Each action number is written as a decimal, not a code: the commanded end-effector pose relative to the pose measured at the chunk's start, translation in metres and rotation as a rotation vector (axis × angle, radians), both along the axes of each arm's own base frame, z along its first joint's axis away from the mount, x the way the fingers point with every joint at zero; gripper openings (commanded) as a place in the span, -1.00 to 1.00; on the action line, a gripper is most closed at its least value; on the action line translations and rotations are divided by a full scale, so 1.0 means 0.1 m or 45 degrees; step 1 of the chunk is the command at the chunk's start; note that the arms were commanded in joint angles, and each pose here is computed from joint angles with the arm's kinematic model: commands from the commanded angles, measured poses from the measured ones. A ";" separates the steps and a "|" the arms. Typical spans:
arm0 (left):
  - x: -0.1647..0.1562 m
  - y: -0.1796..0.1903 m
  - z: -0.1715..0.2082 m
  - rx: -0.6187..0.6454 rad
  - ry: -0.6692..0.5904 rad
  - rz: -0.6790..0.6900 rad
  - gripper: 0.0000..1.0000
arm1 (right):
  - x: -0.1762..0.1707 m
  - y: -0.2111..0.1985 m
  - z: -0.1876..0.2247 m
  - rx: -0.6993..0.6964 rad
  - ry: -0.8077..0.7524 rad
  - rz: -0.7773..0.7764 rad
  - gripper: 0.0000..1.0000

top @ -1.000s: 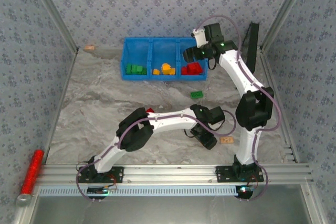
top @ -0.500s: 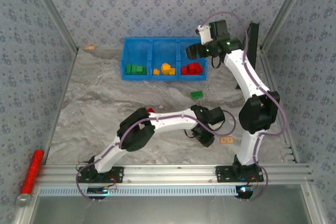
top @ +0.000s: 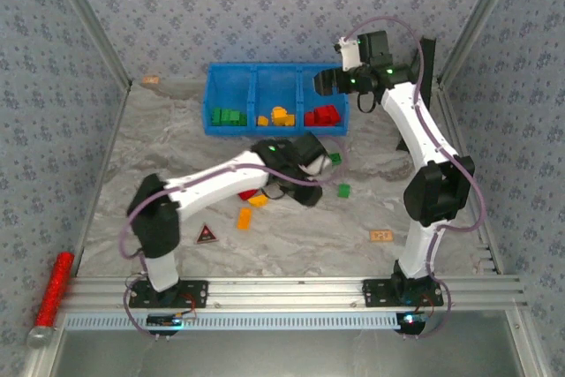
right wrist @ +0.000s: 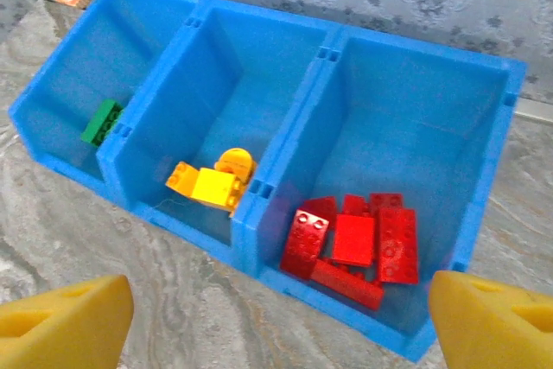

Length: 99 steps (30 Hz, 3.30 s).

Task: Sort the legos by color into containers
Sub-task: Pick up the lego from the middle-left of the table, then place the lego in the container, then pick up the lego from the center of the table.

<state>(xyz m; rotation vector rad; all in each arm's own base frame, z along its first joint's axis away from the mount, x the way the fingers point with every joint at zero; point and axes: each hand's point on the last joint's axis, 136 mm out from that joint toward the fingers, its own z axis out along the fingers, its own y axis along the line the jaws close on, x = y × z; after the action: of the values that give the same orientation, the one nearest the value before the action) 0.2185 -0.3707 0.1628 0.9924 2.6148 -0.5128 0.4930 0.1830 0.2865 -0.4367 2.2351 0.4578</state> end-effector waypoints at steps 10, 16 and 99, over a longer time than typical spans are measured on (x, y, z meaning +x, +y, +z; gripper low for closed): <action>0.59 1.01 1.40 -0.258 -0.381 0.197 -0.51 | -0.51 1.29 -0.77 -0.048 0.065 0.481 0.82; 0.94 1.39 1.89 -0.358 -0.571 0.339 -0.46 | -0.95 1.70 -1.34 -0.248 0.186 0.565 0.82; 3.12 0.59 0.71 -0.309 -0.311 0.519 0.38 | -1.68 2.20 -2.46 -0.527 0.216 0.607 0.10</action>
<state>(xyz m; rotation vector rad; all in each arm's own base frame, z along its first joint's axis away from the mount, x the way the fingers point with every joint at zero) 0.5416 -0.3109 0.1709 0.3635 2.4833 -0.4968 0.3280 0.4128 0.0290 -1.2358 2.3767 0.2684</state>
